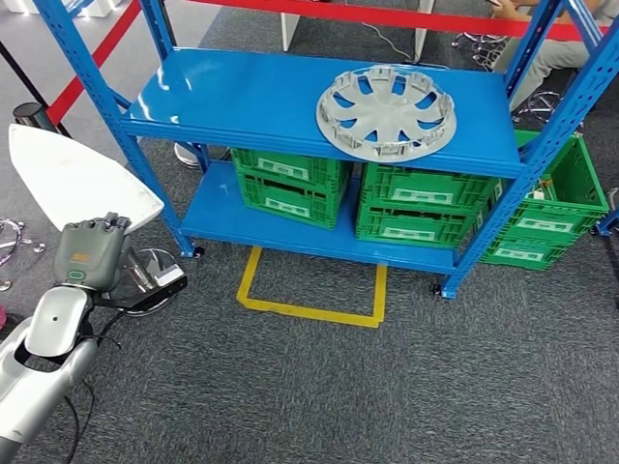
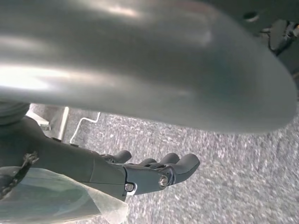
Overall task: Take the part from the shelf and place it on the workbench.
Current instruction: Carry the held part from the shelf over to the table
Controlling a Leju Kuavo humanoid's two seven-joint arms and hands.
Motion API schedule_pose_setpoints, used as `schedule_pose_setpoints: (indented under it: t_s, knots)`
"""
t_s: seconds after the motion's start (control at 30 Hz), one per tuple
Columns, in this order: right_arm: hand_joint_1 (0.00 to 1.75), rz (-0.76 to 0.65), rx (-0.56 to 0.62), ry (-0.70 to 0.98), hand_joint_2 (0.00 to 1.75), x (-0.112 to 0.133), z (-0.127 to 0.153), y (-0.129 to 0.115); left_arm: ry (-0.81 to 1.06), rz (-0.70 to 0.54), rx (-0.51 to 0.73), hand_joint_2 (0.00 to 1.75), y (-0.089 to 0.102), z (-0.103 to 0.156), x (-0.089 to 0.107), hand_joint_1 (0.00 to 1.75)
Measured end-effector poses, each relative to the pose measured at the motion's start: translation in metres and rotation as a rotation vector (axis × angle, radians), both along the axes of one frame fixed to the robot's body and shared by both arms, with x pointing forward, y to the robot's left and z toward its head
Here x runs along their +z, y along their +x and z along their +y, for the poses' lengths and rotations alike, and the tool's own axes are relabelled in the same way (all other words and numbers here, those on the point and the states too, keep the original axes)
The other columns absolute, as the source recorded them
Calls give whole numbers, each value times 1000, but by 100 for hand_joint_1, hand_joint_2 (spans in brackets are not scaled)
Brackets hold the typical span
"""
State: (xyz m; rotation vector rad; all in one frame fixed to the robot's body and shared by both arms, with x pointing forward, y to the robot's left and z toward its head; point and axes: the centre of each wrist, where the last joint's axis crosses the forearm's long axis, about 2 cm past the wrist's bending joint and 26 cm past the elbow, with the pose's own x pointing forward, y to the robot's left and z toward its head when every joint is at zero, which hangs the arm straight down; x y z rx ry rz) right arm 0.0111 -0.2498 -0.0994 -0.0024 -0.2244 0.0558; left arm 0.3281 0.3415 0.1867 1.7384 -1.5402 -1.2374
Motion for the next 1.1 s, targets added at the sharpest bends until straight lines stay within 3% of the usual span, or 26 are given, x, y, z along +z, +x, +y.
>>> schedule_pose_setpoints:
  t_s: [1.1]
  knots:
    - [0, -7, 13, 12, 0, 0, 7, 6, -9, -6, -14, 175, -3, 2, -4, 175]
